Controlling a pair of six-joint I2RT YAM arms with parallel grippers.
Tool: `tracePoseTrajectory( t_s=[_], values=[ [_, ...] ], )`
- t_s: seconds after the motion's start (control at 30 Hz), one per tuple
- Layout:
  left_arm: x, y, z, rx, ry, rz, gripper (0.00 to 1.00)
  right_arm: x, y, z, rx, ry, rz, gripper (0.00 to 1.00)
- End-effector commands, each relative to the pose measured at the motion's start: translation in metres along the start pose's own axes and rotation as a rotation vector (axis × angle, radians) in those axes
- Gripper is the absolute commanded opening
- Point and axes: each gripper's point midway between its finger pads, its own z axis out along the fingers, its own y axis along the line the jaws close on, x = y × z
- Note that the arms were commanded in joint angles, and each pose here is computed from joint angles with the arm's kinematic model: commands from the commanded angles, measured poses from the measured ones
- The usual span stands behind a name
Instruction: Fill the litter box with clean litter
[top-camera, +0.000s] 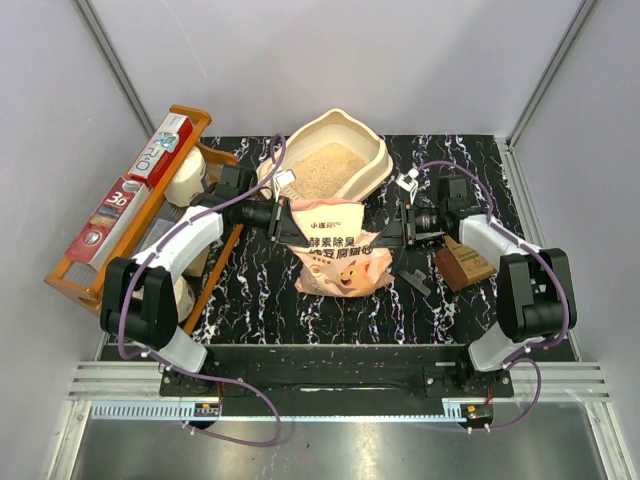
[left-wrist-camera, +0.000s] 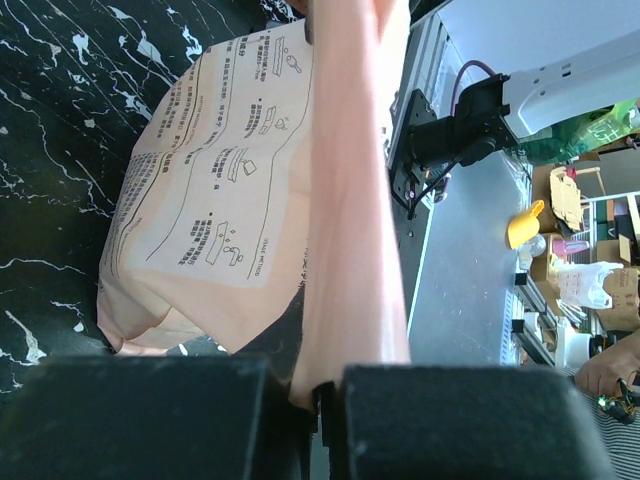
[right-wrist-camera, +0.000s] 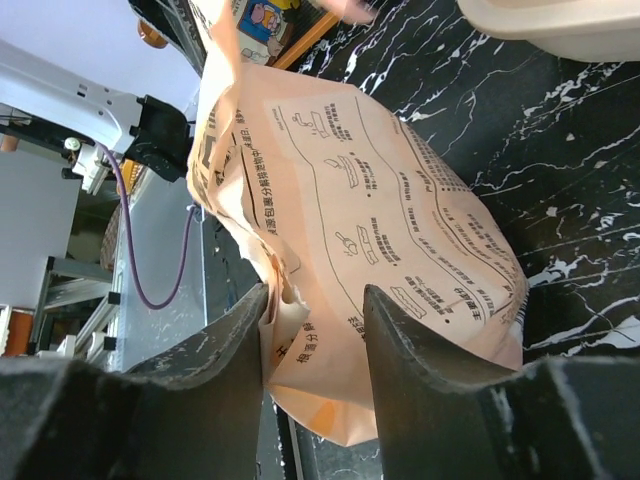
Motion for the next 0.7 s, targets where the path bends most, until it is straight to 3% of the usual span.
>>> tracePoseTrajectory(
  t_s=[0.0, 0.17, 0.4, 0.67],
  values=[
    [-0.012, -0.007, 0.001, 0.024, -0.009, 0.024, 0.0, -0.027, 0.007, 0.012, 0.012, -0.093, -0.102, 0.48],
    [-0.012, -0.008, 0.001, 0.022, -0.007, 0.024, 0.0, -0.031, 0.015, 0.009, 0.013, -0.133, -0.101, 0.5],
    [-0.02, -0.004, 0.004, 0.019, -0.022, 0.01, 0.0, -0.021, 0.025, 0.013, -0.026, -0.093, -0.129, 0.53],
    [-0.03, -0.002, 0.005, 0.02, -0.035, 0.007, 0.0, -0.017, 0.018, 0.025, -0.028, -0.085, -0.12, 0.48]
  ],
)
